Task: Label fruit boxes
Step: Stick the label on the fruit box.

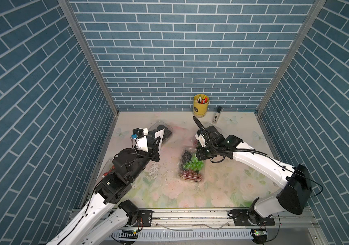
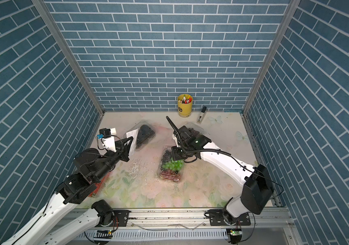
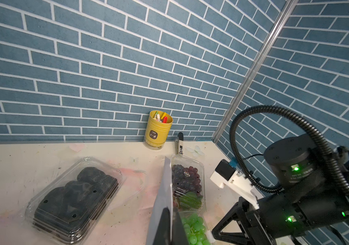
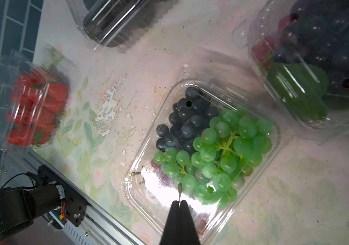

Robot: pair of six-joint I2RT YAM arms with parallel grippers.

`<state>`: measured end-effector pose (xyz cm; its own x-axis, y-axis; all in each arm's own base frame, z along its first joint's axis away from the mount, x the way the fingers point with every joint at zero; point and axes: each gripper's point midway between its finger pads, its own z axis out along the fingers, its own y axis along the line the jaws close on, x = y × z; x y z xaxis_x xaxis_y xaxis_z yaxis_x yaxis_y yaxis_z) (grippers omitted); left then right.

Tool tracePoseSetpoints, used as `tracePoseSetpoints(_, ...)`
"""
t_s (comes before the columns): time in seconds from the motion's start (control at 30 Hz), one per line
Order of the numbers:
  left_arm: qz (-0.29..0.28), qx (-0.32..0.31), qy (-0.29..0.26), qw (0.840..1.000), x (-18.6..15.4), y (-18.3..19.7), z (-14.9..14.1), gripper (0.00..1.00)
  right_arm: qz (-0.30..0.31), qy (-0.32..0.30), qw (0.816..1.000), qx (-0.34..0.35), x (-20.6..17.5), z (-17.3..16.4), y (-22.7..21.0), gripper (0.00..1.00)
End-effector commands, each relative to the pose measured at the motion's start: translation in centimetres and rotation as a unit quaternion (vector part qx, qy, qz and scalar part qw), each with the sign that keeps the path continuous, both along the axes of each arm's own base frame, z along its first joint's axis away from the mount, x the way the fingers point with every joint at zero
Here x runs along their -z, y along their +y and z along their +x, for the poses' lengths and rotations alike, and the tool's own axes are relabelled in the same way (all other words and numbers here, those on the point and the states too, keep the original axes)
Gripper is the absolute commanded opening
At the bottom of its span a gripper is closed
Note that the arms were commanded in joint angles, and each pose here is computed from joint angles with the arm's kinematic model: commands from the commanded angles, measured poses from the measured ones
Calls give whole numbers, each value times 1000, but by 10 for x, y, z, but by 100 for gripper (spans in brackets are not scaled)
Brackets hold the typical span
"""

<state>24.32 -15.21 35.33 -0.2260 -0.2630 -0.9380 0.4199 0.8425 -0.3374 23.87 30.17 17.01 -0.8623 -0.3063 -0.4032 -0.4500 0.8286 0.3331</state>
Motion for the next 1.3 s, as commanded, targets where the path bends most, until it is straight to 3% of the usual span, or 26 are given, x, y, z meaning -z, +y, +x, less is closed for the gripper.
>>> tracePoseSetpoints(0.0, 4, -7, 5, 1000, 7, 3, 0, 0, -48, -15, 999, -9, 4, 1, -6, 0)
tracePoseSetpoints(0.23, 5, -4, 6, 1000, 8, 2, 0, 0, -85, -9, 996, -13, 20, 2, -2, 0)
tracePoseSetpoints(0.77, 5, -5, 5, 1000, 9, 3, 0, 0, -110, 11, 994, -24, 41, -6, 1, 0)
tracePoseSetpoints(1.27, 6, -5, 6, 1000, 8, 2, 1, 0, -87, 25, 995, -39, 44, -10, 20, 0)
